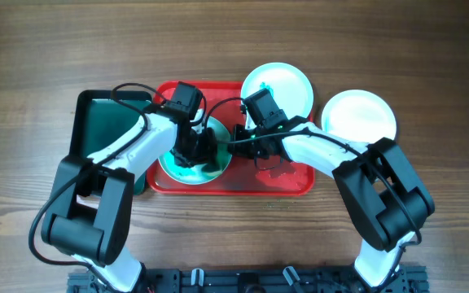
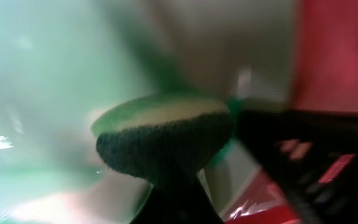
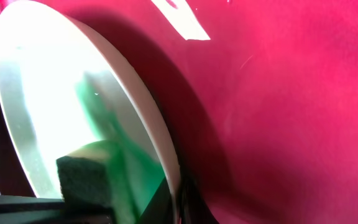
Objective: Clean dirty plates on tray and stack at the side
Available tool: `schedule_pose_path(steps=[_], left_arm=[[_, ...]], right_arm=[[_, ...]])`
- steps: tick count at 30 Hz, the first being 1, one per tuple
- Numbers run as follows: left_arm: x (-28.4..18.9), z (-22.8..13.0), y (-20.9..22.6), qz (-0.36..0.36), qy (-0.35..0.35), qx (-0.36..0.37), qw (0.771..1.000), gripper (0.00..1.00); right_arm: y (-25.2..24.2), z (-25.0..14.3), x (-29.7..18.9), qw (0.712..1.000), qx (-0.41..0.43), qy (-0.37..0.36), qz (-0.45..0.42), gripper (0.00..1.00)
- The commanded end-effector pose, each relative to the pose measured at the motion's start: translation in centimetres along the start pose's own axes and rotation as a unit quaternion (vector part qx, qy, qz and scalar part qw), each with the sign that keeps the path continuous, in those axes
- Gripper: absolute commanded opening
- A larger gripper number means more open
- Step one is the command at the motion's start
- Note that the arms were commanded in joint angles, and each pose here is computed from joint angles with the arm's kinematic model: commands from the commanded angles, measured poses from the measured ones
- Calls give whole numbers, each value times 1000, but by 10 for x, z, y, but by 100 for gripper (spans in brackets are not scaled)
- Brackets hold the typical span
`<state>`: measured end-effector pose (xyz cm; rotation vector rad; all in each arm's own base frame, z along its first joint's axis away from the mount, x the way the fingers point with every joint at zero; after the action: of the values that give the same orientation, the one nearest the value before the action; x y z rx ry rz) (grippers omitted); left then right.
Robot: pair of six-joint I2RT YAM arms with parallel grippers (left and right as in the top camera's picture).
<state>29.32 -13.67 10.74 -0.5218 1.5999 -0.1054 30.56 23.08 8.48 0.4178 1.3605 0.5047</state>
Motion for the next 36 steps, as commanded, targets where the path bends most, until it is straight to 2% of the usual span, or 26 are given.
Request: schedule_pose_path(steps=[1,4,6,9,11,14,18,25,28,32,36], left_arm=[[7,12,-11,-41,-35,41,998,4],[3,34,0,66,-160,40,984,4],[-3,42,12,149,-218,29,964,4],[-13,45,32,259,-262,10,930,4],[-22,44,50,302,-265,-44,915,4],[-37,47,60,282,-211,-95,931,4],[-63,51,44,248,-167,-109,948,4],[-139,62,-16,141,-152,-53,977,4],[-147,66,-23,122,-171,-47,977,4],[-147,69,-25,115,-178,-46,976,4],[-147,71,-26,111,-184,-44,976,4]], right_arm=[[0,3,2,1000,12,-1,3,5],[0,3,2,1000,11,-1,4,4],[0,3,2,1000,11,-1,4,4],[0,3,2,1000,11,-1,4,4],[0,4,2,1000,11,-1,4,4],[2,3,2,1000,10,3,13,4],[6,4,-6,1000,5,2,11,4],[7,0,-66,988,-33,-57,-137,4],[11,-4,-93,980,-56,-80,-173,4],[21,-5,-145,951,-88,-175,-237,4],[30,-12,-183,902,-124,-259,-322,4]])
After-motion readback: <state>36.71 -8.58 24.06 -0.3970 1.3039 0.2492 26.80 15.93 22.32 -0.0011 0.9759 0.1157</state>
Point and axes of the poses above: each gripper's point midway between its finger pads, its own x axis out along the fingers, its own y axis along the line the jaws close on, z = x × y, the point moved 10 cm from there along -x, back along the fingers, and after that the axes turned 7 degrees about -x, right-handed, at the moved point
